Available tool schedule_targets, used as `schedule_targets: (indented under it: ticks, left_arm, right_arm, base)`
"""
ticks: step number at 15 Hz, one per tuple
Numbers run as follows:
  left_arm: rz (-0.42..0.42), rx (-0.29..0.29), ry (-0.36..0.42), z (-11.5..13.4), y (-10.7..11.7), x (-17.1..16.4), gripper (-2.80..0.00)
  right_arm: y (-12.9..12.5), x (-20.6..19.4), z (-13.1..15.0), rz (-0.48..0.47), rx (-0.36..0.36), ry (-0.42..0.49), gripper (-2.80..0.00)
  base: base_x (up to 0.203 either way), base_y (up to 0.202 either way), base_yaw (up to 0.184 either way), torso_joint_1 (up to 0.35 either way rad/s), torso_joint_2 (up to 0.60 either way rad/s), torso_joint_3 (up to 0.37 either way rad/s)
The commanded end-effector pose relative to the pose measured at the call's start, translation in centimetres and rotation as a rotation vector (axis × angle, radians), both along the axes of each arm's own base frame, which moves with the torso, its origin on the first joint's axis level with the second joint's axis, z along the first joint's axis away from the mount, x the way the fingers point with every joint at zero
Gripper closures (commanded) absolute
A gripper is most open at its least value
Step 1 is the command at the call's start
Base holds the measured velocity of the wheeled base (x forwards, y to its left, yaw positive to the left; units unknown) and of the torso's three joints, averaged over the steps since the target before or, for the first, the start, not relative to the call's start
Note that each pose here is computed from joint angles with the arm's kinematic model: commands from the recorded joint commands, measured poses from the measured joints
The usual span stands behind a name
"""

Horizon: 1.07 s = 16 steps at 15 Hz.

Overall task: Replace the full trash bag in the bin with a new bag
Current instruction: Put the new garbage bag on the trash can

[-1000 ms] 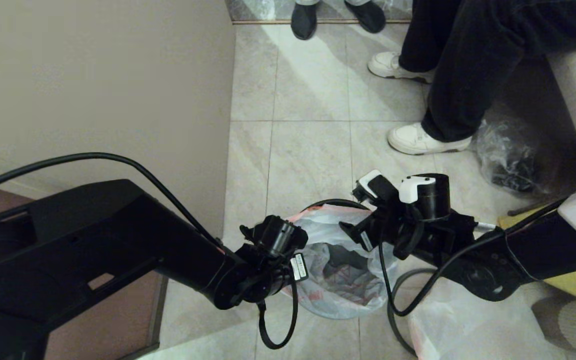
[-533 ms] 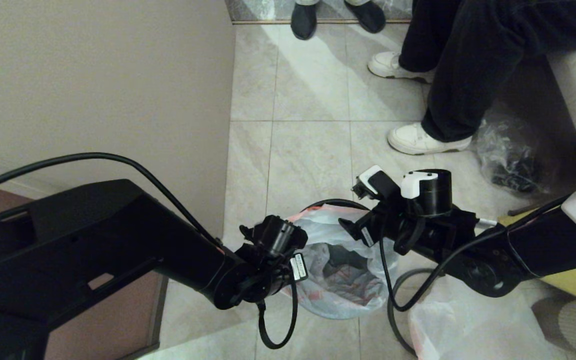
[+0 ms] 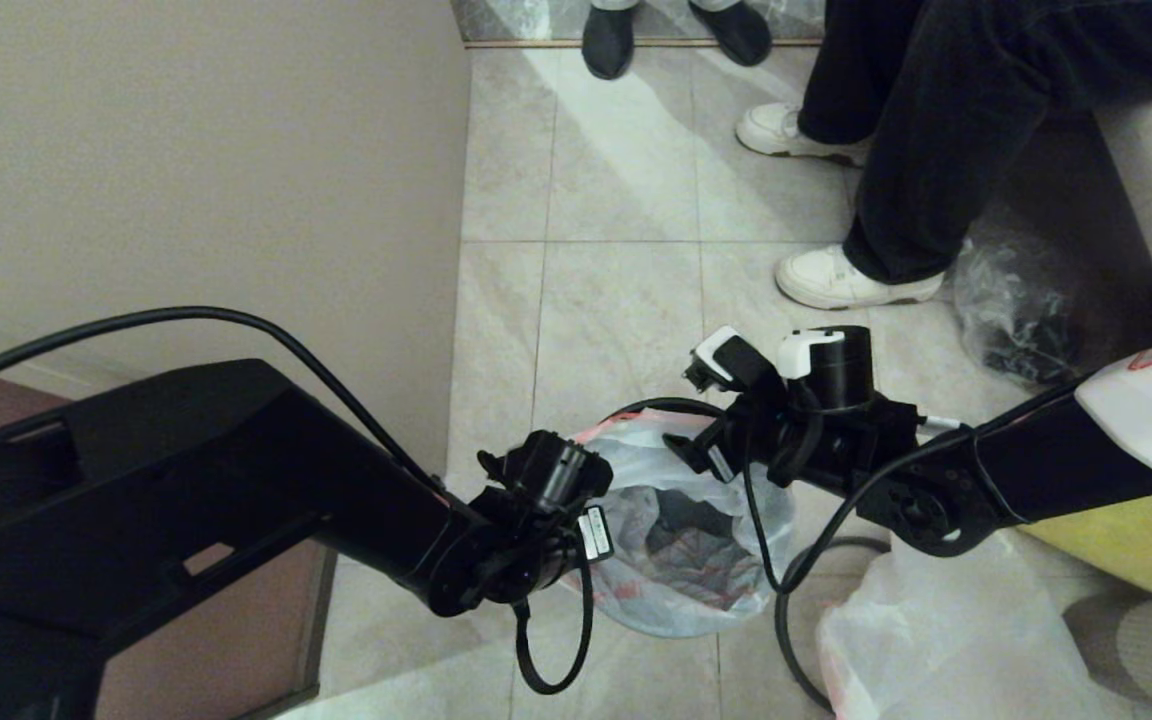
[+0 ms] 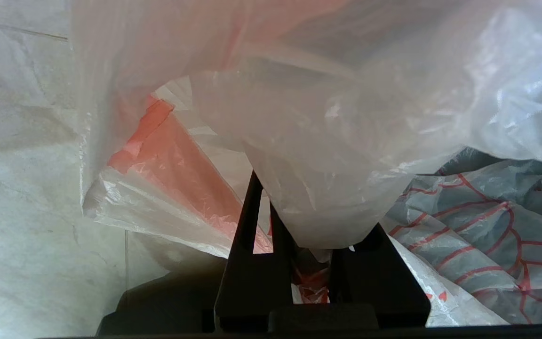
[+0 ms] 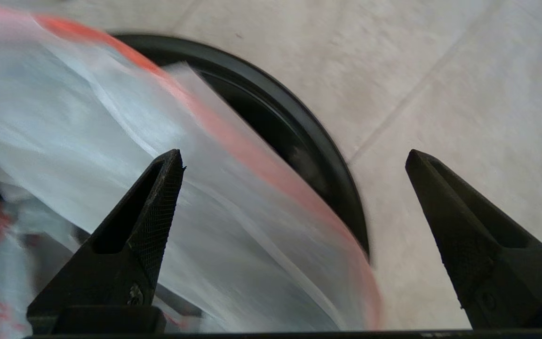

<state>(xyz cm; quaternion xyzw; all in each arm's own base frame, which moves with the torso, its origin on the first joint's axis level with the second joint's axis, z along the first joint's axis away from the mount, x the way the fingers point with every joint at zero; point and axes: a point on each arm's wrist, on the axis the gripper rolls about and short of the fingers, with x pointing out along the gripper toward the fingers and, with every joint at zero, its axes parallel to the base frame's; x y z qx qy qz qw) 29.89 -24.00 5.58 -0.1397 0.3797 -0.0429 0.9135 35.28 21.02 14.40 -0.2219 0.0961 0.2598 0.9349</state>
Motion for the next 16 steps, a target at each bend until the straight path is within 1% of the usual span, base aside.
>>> schedule_targets:
  ticks: [1,5,6,12,16]
  left_arm:
    - [0.003,-0.003,-0.001,0.0,-0.1,0.0,0.00]
    - [0.002,-0.003,-0.001,0.0,-0.1,-0.1,0.00]
    - [0.002,-0.003,-0.001,0.0,-0.1,-0.1,0.00]
    - [0.002,-0.003,-0.001,0.0,-0.1,-0.1,0.00]
    - [0.002,-0.003,-0.001,0.0,-0.1,-0.1,0.00]
  right_arm:
    - [1.4,0.2,-0.2,0.028,-0.003,-0.003,-2.80]
    - [2.6,1.2,-0.9,0.045,-0.026,-0.009,-2.80]
    - [2.7,1.4,-0.7,0.045,-0.029,-0.007,0.00]
    - [3.0,1.7,1.1,0.042,-0.009,-0.040,0.00]
    - [3.0,1.6,1.2,0.042,-0.016,-0.029,0.00]
  base:
    - [0.000,0.000,0.000,0.000,0.00,0.000]
    - [0.000,0.000,0.000,0.000,0.00,0.000]
    - [0.000,0.000,0.000,0.000,0.00,0.000]
    - [0.000,0.000,0.000,0.000,0.00,0.000]
    - [0.000,0.000,0.000,0.000,0.00,0.000]
